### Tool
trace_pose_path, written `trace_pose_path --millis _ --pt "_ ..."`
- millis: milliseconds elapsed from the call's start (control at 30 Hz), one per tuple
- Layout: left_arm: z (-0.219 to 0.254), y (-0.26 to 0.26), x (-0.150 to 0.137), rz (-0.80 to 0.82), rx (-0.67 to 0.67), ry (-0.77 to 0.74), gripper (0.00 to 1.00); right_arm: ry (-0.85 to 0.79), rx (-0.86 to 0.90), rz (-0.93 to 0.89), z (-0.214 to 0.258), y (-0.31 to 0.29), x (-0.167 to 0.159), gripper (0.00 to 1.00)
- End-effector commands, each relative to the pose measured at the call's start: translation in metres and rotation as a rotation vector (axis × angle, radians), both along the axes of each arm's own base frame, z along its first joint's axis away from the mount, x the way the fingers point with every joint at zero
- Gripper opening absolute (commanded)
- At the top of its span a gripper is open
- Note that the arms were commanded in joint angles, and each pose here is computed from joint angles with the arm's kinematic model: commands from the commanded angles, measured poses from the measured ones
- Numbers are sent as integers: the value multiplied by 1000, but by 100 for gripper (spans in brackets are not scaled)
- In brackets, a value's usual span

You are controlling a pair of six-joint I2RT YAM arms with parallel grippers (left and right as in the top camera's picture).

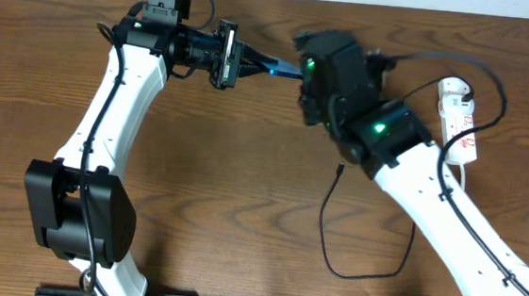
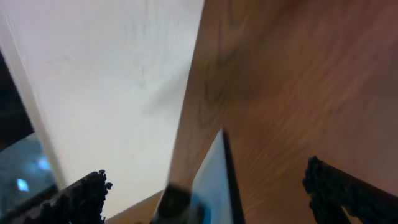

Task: Plug charger to phone and switch on socket
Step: 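Open the left gripper and hold the phone upright with the right gripper, then move the right gripper down over the black USB-C cable plug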

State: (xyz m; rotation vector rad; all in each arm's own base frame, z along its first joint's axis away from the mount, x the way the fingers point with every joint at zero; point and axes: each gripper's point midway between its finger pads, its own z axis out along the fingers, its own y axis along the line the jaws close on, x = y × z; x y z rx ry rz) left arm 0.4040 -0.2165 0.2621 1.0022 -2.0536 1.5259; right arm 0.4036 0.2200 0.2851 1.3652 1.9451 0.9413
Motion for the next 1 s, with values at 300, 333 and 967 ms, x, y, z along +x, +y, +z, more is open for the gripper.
trace_pose_path --millis 300,333,967 --pt "11 4 3 -191 115 -658 7 38 -430 453 -17 -108 1 99" --pt "11 4 4 -206 124 -700 7 78 -451 479 -25 -118 -6 99" --pt "-57 42 7 -281 520 -723 7 527 -617 607 -164 -141 -93 99"
